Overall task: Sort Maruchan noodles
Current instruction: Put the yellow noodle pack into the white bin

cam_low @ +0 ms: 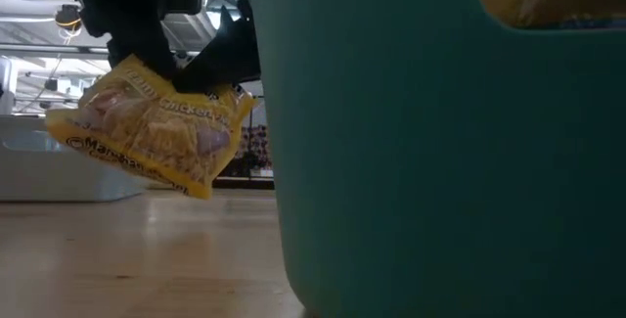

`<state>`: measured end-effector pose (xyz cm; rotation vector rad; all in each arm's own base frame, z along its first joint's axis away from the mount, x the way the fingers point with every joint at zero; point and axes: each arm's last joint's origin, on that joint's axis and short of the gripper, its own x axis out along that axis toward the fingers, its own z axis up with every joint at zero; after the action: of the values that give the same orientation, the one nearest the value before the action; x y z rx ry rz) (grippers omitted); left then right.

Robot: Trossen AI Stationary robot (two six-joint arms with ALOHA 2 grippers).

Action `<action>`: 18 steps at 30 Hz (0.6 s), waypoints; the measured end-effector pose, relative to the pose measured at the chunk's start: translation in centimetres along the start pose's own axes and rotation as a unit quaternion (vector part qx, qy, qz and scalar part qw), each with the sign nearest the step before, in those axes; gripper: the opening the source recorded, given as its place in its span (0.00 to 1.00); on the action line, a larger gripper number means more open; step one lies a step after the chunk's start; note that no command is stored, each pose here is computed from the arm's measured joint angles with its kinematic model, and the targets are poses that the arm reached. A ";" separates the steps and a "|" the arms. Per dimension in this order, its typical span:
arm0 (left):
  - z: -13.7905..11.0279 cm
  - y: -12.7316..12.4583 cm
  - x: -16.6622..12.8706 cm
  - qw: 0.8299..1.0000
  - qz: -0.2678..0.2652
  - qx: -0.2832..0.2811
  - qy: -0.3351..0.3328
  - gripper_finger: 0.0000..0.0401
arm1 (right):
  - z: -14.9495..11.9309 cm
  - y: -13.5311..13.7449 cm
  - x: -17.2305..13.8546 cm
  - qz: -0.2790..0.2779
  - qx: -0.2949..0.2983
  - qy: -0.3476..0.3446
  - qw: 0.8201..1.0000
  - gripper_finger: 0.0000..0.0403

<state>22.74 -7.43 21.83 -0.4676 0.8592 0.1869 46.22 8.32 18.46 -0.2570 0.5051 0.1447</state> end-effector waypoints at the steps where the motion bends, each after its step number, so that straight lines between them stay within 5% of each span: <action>1: 0.0 0.0 0.0 1.000 0.000 0.001 0.001 0.41 | 0.0 0.0 0.0 0.001 0.000 0.000 1.000 0.22; 6: -0.1 -0.1 0.0 1.000 -0.002 0.005 0.001 0.29 | 0.1 0.0 0.0 -0.001 0.001 -0.003 1.000 0.25; 18: -0.8 0.3 -1.5 0.999 0.026 0.034 0.017 0.19 | 1.5 -0.7 -2.9 -0.016 -0.002 0.041 0.999 0.58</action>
<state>21.20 -7.51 22.45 -0.3853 0.9087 0.1971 44.50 7.86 21.29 -0.2758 0.5810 0.1053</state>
